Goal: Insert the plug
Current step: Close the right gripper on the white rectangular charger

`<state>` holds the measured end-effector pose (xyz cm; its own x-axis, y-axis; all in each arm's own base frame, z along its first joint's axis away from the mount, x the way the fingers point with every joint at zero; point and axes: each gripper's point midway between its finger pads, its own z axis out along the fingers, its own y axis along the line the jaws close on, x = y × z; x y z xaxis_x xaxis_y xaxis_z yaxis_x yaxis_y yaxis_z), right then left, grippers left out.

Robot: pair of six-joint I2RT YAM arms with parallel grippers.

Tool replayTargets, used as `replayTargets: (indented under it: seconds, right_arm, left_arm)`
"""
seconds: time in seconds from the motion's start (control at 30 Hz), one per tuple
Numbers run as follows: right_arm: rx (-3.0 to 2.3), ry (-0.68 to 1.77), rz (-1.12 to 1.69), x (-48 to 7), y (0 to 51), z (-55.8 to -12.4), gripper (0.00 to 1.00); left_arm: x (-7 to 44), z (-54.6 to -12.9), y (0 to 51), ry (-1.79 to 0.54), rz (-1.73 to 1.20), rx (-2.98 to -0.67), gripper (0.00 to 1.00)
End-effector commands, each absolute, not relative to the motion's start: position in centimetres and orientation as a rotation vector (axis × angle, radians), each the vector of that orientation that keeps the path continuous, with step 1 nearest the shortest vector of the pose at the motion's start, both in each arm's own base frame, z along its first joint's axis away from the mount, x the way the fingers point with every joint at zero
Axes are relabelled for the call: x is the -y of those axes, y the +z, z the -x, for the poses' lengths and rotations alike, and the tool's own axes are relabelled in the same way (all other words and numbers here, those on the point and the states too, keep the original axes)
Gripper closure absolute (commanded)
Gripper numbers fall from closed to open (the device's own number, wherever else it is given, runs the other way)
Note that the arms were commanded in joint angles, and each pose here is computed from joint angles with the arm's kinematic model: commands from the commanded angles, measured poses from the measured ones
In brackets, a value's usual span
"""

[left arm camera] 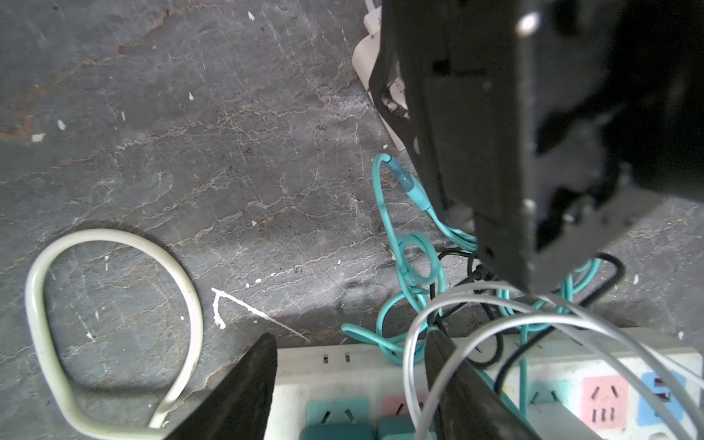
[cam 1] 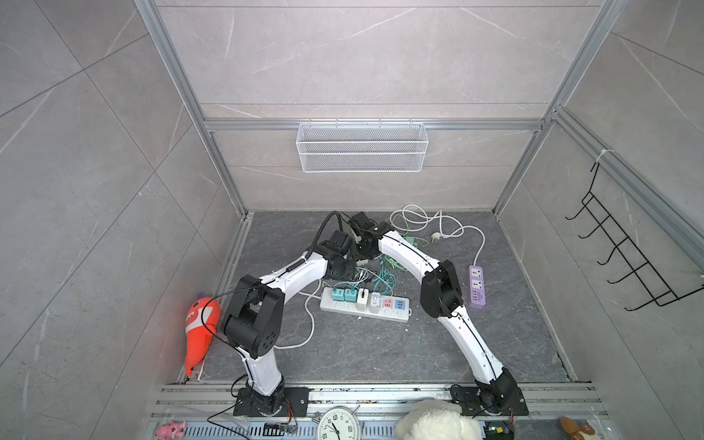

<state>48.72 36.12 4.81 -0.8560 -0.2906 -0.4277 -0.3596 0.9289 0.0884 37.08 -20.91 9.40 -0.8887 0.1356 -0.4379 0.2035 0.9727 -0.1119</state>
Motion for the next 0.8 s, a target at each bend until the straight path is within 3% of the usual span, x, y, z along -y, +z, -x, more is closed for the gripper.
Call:
replayTargets:
  seconds: [0.0,0.4,0.47,0.63,0.77]
  right_arm:
    - [-2.742,0.19,0.504,-35.9,2.0,-47.7,0.48]
    - [-2.727,0.173,0.485,-36.0,1.4,-48.2,0.5]
    - [-2.724,0.166,0.482,-36.0,1.4,-48.4,0.55]
    - [-2.708,0.166,0.474,-35.8,3.4,-48.4,0.82]
    - [-2.633,0.257,0.445,-36.1,7.5,-48.2,0.87]
  left_arm:
    - [20.8,-38.1,12.6,-0.236,-0.215,-2.582,0.35]
    - [20.7,-38.0,13.0,-0.257,-0.183,-2.563,0.35]
    - [20.8,-37.9,12.6,-0.262,-0.182,-2.573,0.35]
    - [21.3,-38.0,11.8,-0.278,-0.194,-2.596,0.35]
    - [22.2,-38.2,12.0,-0.332,-0.201,-2.587,0.34]
